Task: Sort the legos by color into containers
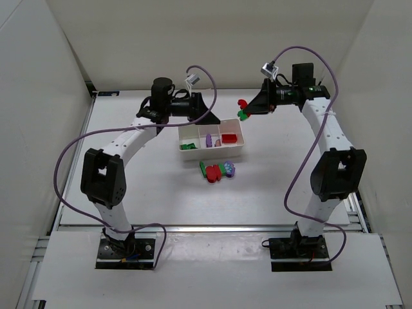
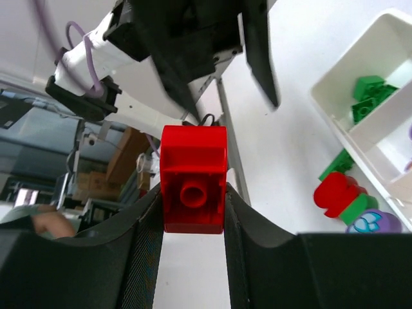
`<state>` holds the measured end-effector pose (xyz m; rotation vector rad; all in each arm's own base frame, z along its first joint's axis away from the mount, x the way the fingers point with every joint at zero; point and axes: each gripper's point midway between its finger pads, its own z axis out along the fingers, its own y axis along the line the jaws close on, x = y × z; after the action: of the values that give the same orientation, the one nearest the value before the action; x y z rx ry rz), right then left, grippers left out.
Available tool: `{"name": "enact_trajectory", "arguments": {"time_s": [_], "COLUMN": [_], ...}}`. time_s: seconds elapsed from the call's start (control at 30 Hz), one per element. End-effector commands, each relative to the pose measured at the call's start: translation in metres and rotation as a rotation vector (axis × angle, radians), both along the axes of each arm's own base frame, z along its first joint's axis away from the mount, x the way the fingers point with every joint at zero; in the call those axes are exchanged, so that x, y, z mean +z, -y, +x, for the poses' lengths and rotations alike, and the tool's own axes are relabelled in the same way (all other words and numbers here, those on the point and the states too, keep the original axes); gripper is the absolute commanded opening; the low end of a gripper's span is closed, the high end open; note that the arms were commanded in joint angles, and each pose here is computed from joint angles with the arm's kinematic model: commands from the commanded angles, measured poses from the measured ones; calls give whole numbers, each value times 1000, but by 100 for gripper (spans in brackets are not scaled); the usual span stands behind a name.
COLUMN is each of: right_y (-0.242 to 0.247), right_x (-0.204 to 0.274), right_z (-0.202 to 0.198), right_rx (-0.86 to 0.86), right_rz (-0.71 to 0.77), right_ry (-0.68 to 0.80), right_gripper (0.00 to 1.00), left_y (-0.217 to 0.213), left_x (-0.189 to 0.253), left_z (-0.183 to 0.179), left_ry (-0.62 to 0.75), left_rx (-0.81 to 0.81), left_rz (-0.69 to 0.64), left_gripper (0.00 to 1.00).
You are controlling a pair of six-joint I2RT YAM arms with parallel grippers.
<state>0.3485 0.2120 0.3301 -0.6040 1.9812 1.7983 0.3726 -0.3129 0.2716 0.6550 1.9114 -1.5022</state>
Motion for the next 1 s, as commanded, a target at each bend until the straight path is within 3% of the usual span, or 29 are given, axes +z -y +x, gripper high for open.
{"name": "enact_trajectory", "arguments": {"time_s": [0.0,0.33,0.97], "right_y": [-11,-31,-49], "right_x": [14,17,23], "right_z": [-3,-7,-23], "right_rx": [72,139,207], "right_rz": [49,63,74], "right_ry": [6,12,21], "right_gripper": [0,0,0], "left_y": [20,35,39], "left_x": [56,70,63], "left_z": [-53,-52,-41], "left_ry": [66,23,42], "left_rx": [-258,-293,-277], "left_rz": [-170,-225,-212], "left_gripper": [75,80,79]}}
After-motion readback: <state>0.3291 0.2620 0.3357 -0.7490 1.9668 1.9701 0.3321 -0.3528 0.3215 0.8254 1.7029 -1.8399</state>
